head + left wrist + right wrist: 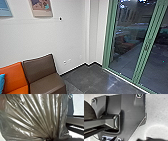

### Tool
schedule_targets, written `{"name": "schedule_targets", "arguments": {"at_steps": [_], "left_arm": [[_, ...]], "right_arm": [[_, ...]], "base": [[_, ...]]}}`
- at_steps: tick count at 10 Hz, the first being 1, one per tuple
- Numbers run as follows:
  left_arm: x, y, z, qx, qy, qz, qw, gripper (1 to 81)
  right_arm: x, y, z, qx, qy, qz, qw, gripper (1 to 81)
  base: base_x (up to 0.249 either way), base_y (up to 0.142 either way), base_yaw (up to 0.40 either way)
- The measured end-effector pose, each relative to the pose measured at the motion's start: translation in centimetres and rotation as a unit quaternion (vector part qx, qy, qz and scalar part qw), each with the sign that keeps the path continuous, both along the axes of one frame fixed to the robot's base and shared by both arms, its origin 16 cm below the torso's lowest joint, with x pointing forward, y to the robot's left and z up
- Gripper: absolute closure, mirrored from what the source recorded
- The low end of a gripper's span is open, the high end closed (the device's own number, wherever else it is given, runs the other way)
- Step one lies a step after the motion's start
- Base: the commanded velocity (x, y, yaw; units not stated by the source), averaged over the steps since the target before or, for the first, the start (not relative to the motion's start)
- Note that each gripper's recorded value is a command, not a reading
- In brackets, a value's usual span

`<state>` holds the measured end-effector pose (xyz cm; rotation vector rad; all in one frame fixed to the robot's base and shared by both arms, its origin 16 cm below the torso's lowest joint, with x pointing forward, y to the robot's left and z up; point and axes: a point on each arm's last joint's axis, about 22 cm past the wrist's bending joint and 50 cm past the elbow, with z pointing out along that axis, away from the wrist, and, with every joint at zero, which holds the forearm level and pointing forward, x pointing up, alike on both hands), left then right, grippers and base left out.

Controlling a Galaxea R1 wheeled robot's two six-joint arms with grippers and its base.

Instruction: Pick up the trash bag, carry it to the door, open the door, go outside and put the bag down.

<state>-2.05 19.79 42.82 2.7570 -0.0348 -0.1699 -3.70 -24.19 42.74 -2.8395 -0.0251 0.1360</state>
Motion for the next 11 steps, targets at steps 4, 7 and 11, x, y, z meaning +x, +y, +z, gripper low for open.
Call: {"name": "schedule_targets", "arguments": {"at_steps": [4,7,11], "left_arm": [[-0.04,-0.06,-0.01,0.0,0.0,-0.001,1.0,81.1],[0.05,-0.05,-0.01,0.0,-0.001,-0.001,1.0,81.1],[0.0,-0.05,-0.01,0.0,0.0,-0.001,1.0,81.1]], "right_arm": [[-0.69,-0.15,-0.21,-0.007,0.004,0.0,1.0,1.0],[-0.94,-0.34,-0.25,-0.009,0.006,0.001,0.9999,1.0],[-0.92,-0.34,-0.5,-0.017,0.005,0.001,0.9999,1.0]], "base": [[0.0,0.0,-0.276],[0.0,0.0,-0.276],[0.0,0.0,-0.279]]}}
